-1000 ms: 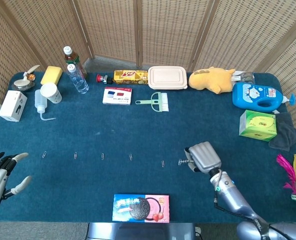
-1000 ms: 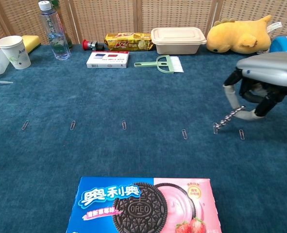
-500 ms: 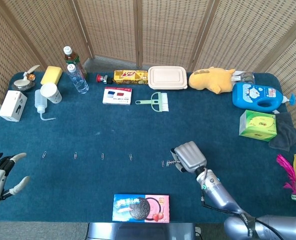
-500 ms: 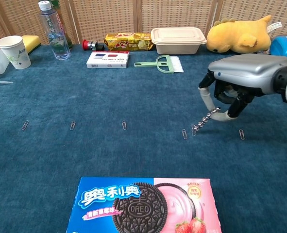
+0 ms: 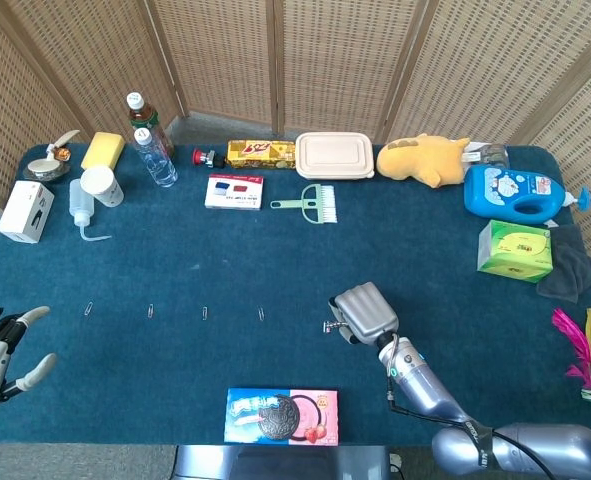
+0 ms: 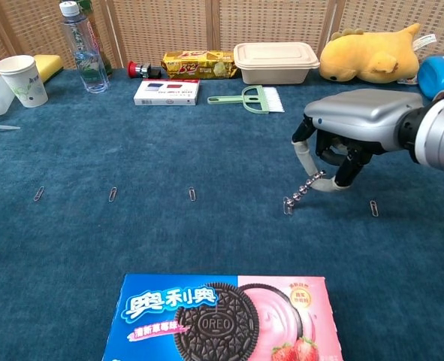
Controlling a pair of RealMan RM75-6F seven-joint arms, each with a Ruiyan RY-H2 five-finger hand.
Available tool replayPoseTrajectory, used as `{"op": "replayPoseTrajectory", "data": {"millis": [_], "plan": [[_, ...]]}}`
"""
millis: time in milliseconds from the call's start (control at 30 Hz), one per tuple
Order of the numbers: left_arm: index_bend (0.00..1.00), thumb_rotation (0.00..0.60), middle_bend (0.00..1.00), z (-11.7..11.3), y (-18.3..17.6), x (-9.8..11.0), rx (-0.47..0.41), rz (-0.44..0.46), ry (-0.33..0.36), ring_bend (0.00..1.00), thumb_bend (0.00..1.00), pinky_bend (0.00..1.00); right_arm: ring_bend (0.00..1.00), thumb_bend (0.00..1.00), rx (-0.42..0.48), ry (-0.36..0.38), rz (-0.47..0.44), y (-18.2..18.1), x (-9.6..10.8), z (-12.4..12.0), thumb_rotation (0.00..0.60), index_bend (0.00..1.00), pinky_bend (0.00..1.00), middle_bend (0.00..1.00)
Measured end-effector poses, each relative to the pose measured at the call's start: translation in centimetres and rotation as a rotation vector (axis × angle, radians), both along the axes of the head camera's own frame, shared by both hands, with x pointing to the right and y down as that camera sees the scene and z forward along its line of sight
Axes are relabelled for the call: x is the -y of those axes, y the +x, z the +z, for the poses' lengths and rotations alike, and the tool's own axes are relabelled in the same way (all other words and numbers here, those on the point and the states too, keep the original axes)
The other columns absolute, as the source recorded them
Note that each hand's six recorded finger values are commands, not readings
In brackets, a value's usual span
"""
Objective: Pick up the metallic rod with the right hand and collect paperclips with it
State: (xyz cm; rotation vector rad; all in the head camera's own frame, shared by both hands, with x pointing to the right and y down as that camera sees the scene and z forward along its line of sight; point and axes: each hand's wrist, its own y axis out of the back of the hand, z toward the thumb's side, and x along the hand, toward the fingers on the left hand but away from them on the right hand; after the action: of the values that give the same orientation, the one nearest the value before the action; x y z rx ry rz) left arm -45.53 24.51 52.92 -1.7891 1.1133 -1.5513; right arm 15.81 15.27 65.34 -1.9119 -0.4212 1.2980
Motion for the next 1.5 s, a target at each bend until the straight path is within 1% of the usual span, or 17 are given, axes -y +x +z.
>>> {"op": "replayPoseTrajectory", "data": {"millis": [167, 300, 467, 600, 767, 933, 1167, 1233, 1267, 1300, 1333, 1367, 1400, 1433, 1467, 1500], "plan": [[0.13, 0.003, 0.21, 0.1, 0.0, -0.1, -0.003, -0.001, -0.001, 0.17, 0.24, 0.04, 0.87, 0.41, 0.000, 0.002, 0.001, -0.2, 0.0, -0.1, 0.600, 0.64, 0.70, 0.91], [0.13, 0.003, 0.21, 0.1, -0.1, -0.1, -0.003, 0.000, 0.001, 0.17, 0.24, 0.04, 0.87, 0.41, 0.002, 0.013, 0.014, -0.1, 0.6, -0.4, 0.600, 0.64, 0.70, 0.91], [0.13, 0.004, 0.21, 0.2, 0.0, -0.1, -0.006, 0.001, -0.003, 0.17, 0.24, 0.04, 0.87, 0.41, 0.013, 0.054, 0.072, 1.0, 2.6, -1.6, 0.600, 0.64, 0.70, 0.91], [0.13, 0.002, 0.21, 0.3, 0.0, -0.1, -0.007, 0.000, -0.005, 0.17, 0.24, 0.04, 0.87, 0.41, 0.011, 0.075, 0.116, 2.0, 4.0, -2.0, 0.600, 0.64, 0.70, 0.91], [0.13, 0.007, 0.21, 0.4, -0.1, -0.2, -0.008, -0.004, -0.009, 0.17, 0.24, 0.04, 0.87, 0.41, -0.003, 0.091, 0.178, 3.6, 5.4, -1.9, 0.600, 0.63, 0.70, 0.91], [0.13, 0.004, 0.21, 0.3, -0.1, -0.3, -0.006, -0.005, -0.007, 0.17, 0.24, 0.04, 0.87, 0.41, -0.007, 0.108, 0.219, 4.6, 6.5, -1.9, 0.600, 0.63, 0.69, 0.91], [0.13, 0.004, 0.21, -0.1, -0.7, -0.5, 0.002, -0.022, -0.001, 0.17, 0.24, 0.04, 0.86, 0.41, -0.038, 0.129, 0.329, 6.8, 9.1, -0.9, 0.600, 0.62, 0.69, 0.90], [0.13, 0.005, 0.21, -0.1, -0.7, -0.6, 0.004, -0.023, -0.003, 0.17, 0.24, 0.04, 0.85, 0.41, -0.042, 0.135, 0.344, 7.1, 9.6, -0.8, 0.600, 0.57, 0.68, 0.89], [0.13, 0.005, 0.21, -0.1, -0.8, -0.6, 0.005, -0.024, -0.004, 0.17, 0.24, 0.04, 0.84, 0.41, -0.047, 0.136, 0.353, 7.3, 9.9, -0.6, 0.600, 0.50, 0.68, 0.87], [0.13, 0.005, 0.21, -0.1, -0.8, -0.6, 0.006, -0.024, -0.004, 0.17, 0.24, 0.04, 0.81, 0.41, -0.054, 0.134, 0.360, 7.5, 10.1, -0.4, 0.600, 0.40, 0.66, 0.83], [0.13, 0.005, 0.21, -0.2, -0.8, -0.6, 0.008, -0.025, -0.003, 0.17, 0.24, 0.04, 0.79, 0.41, -0.061, 0.130, 0.366, 7.7, 10.2, -0.2, 0.600, 0.33, 0.65, 0.79], [0.13, 0.004, 0.21, -0.2, -0.9, -0.6, 0.010, -0.025, -0.003, 0.17, 0.24, 0.04, 0.75, 0.41, -0.068, 0.121, 0.375, 7.9, 10.3, 0.1, 0.600, 0.23, 0.62, 0.73], [0.13, 0.005, 0.21, -0.2, -0.9, -0.5, 0.011, -0.026, -0.003, 0.17, 0.24, 0.04, 0.68, 0.41, -0.070, 0.113, 0.382, 8.1, 10.3, 0.3, 0.593, 0.14, 0.59, 0.64], [0.13, 0.004, 0.21, -0.2, -0.9, -0.5, 0.013, -0.025, -0.004, 0.17, 0.24, 0.04, 0.61, 0.41, -0.068, 0.106, 0.387, 8.2, 10.3, 0.5, 0.574, 0.09, 0.56, 0.57], [0.13, 0.004, 0.21, -0.2, -0.9, -0.5, 0.013, -0.024, -0.004, 0.17, 0.24, 0.04, 0.50, 0.41, -0.063, 0.098, 0.392, 8.2, 10.3, 0.6, 0.538, 0.03, 0.51, 0.46], [0.13, 0.005, 0.21, -0.2, -0.9, -0.4, 0.013, -0.023, -0.004, 0.17, 0.24, 0.04, 0.38, 0.41, -0.060, 0.095, 0.394, 8.3, 10.3, 0.7, 0.497, 0.00, 0.45, 0.35]]}}
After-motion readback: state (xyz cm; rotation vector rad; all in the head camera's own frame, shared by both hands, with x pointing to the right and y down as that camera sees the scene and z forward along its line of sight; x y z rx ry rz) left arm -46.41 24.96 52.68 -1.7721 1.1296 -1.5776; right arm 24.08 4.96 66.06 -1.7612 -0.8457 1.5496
